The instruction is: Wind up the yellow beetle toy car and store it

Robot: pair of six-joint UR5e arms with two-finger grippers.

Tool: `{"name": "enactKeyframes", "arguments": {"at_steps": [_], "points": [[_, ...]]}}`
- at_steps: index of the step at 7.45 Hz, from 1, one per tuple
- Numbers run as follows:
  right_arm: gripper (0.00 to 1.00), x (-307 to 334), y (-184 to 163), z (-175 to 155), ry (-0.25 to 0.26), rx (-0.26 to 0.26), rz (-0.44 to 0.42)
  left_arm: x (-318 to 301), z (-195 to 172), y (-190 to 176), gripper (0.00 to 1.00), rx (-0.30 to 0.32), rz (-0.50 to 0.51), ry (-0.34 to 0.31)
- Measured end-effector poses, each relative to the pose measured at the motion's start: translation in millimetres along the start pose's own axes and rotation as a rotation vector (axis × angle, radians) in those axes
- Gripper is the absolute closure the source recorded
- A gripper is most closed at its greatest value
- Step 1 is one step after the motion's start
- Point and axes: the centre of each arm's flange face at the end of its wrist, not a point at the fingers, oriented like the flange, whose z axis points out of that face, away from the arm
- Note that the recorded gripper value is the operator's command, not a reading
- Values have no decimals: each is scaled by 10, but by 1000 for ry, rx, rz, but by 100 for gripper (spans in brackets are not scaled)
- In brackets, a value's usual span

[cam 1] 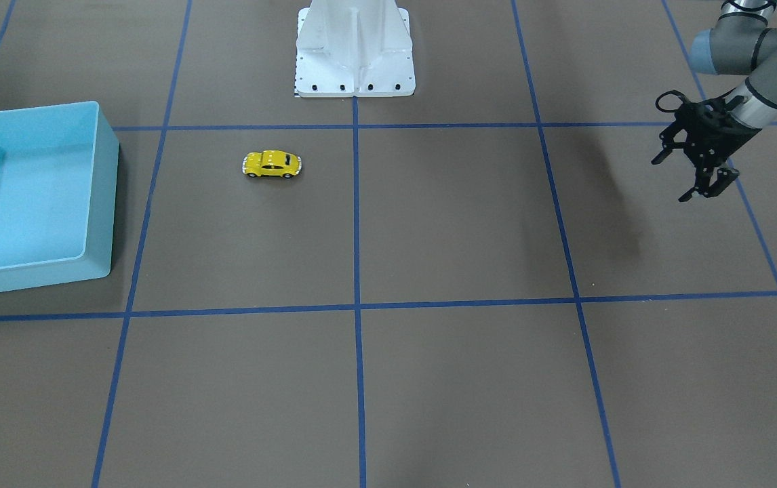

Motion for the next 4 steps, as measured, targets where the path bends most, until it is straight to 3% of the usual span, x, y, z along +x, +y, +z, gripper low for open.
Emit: {"name": "enactKeyframes", "arguments": {"at_steps": [4], "points": [[1, -24, -23, -29, 1, 7, -11, -789, -757, 995, 0, -219, -520, -70]]}}
